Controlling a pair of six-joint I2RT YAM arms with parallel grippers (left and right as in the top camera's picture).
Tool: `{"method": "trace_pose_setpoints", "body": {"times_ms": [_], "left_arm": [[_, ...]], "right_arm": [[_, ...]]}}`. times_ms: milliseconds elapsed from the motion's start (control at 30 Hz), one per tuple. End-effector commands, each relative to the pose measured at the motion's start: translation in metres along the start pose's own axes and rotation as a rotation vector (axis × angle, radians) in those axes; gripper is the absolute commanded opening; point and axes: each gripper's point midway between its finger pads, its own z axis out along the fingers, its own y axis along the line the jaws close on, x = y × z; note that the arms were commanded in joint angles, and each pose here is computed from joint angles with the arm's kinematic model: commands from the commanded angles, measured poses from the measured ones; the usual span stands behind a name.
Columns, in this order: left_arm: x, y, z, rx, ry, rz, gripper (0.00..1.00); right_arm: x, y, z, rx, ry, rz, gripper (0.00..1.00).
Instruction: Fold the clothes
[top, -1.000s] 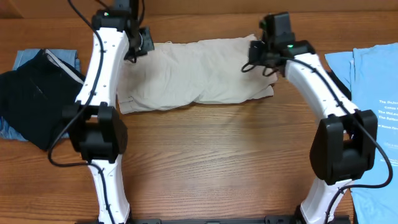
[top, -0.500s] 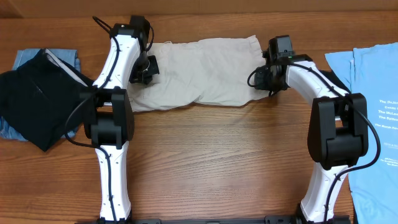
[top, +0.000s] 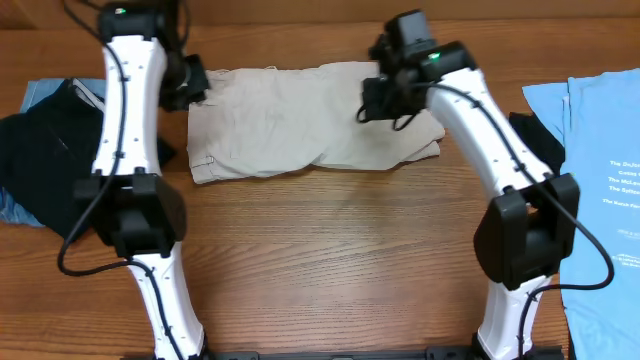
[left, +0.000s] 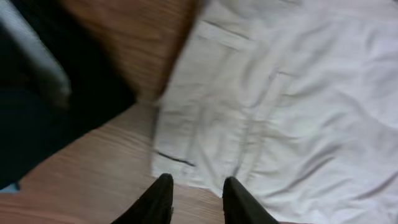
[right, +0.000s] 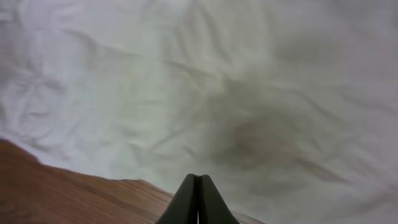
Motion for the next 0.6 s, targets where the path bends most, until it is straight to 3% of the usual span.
{"method": "trace_pose_setpoints", "body": {"times_ms": [0, 233, 400, 500, 567], "left_arm": [[-0.005, 0.021, 0.004, -0.004, 0.017, -0.039, 0.31], [-0.007, 0.023, 0.004, -0.003, 0.011, -0.043, 0.37], [-0.006, 0.023, 0.006, -0.006, 0.017, -0.042, 0.38], [-0.004, 0.024, 0.01, -0.009, 0.027, -0.043, 0.37], [-0.005, 0.024, 0.01, -0.008, 0.023, -0.043, 0.37]], "right_arm": [[0.013, 0.024, 0.016, -0.025, 0.031, -0.047, 0.04], [0.045, 0.044, 0.093, -0.123, 0.179, -0.06, 0.04], [0.089, 0.029, 0.149, -0.059, 0.334, -0.002, 0.04], [0.084, 0.024, 0.142, -0.012, 0.324, 0.01, 0.04], [0.056, 0.039, 0.114, -0.032, 0.257, -0.007, 0.04]]}}
